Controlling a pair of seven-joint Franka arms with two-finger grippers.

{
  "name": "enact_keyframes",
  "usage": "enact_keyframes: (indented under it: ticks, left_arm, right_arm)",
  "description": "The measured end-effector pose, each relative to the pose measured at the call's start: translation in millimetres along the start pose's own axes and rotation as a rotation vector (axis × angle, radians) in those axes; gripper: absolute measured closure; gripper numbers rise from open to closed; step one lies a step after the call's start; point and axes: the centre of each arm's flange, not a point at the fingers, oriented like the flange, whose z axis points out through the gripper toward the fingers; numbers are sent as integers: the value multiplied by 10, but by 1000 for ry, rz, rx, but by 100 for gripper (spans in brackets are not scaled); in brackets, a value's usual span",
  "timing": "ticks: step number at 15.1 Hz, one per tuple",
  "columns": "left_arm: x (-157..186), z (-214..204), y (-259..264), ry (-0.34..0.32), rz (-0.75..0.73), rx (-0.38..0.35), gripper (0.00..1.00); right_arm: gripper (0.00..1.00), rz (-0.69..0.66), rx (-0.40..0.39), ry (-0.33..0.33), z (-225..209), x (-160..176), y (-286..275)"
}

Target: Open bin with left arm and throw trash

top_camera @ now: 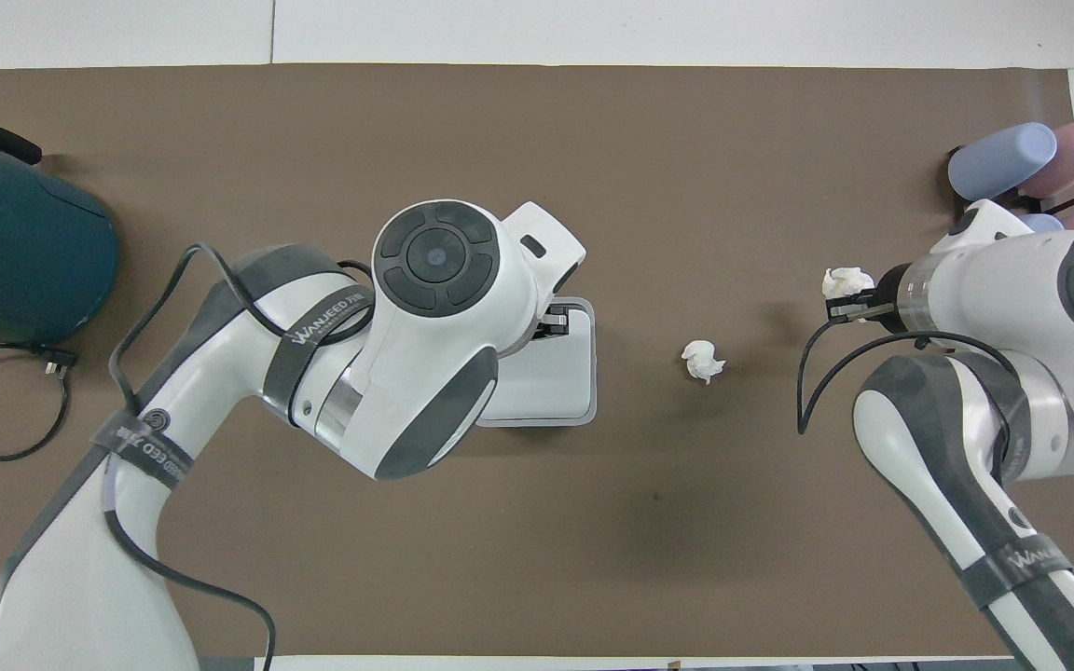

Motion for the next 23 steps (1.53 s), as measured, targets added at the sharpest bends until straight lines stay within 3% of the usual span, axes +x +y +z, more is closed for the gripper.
enact_keyframes:
  ticks: [4,10,14,20,23]
  left_arm:
    - [23,-388,-498,-36,42,7,99]
    - [227,-673,-1552,-85,98,13,99]
    - [306,-470,-2099,-107,109,11,63]
    - [313,408,-2663,-26,97,3,2]
    - [388,944,-2790,7,76,-2,2]
  right_arm:
    - [98,112,22,-10,-432,40,-416]
    - [98,333,172,-2,-372,-10,-1447]
    - [98,429,221,0,-65,-65,-2132]
    - [98,474,286,22,230,-182,-2787]
    - [98,451,292,16,208,-272,-2942]
